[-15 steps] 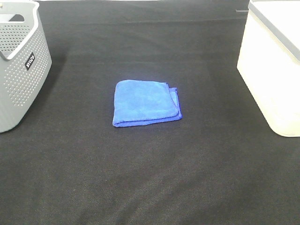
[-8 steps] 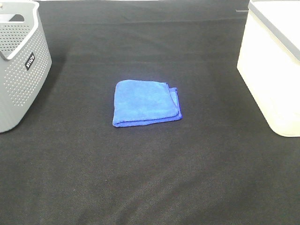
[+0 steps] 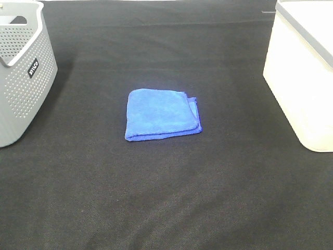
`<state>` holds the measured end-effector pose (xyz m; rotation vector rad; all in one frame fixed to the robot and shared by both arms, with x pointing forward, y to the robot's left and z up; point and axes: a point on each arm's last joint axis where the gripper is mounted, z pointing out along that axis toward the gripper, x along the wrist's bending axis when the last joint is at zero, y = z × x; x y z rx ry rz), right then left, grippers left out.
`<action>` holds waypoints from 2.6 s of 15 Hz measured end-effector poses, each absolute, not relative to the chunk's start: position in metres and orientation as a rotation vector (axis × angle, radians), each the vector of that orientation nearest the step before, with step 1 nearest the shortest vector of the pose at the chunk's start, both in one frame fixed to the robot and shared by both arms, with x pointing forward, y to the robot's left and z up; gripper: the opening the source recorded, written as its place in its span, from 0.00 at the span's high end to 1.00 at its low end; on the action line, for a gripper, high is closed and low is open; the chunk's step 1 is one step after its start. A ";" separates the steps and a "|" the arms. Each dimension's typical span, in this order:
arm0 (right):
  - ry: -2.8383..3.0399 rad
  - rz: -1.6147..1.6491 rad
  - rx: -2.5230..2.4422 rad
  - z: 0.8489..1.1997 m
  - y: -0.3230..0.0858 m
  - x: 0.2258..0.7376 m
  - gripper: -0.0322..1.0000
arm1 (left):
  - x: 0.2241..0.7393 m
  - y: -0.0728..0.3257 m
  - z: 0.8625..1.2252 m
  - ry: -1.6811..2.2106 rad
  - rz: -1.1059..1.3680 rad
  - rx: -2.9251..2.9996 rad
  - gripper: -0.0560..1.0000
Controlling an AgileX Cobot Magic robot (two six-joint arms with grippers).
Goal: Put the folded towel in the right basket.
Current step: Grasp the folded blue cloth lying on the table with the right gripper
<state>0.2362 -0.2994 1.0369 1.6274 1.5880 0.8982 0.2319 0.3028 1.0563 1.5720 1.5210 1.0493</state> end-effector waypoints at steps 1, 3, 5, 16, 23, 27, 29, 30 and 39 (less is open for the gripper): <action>1.588 0.898 1.627 1.037 -0.299 0.236 0.04 | 0.232 0.303 1.056 1.521 1.049 1.572 0.01; 1.588 0.898 1.627 1.037 -0.299 0.236 0.04 | 0.232 0.303 1.056 1.521 1.049 1.572 0.01; 1.588 0.898 1.627 1.037 -0.299 0.236 0.04 | 0.232 0.303 1.056 1.521 1.049 1.572 0.01; 1.594 0.894 1.619 1.037 -0.299 0.236 0.04 | 0.232 0.303 1.056 1.522 1.049 1.571 0.01; 1.607 0.884 1.601 1.037 -0.299 0.236 0.04 | 0.232 0.300 1.056 1.511 1.012 1.563 0.01; 1.607 0.884 1.601 1.037 -0.299 0.236 0.04 | 0.232 0.300 1.056 1.512 1.012 1.562 0.01; 1.608 0.888 1.602 1.037 -0.299 0.236 0.04 | 0.232 0.300 1.056 1.512 1.012 1.562 0.01; 1.610 0.894 1.604 1.037 -0.299 0.236 0.04 | 0.232 0.300 1.056 1.512 1.012 1.562 0.01; 1.860 0.880 1.830 1.070 -0.284 0.296 0.04 | 0.232 0.300 1.056 1.513 1.009 1.560 0.01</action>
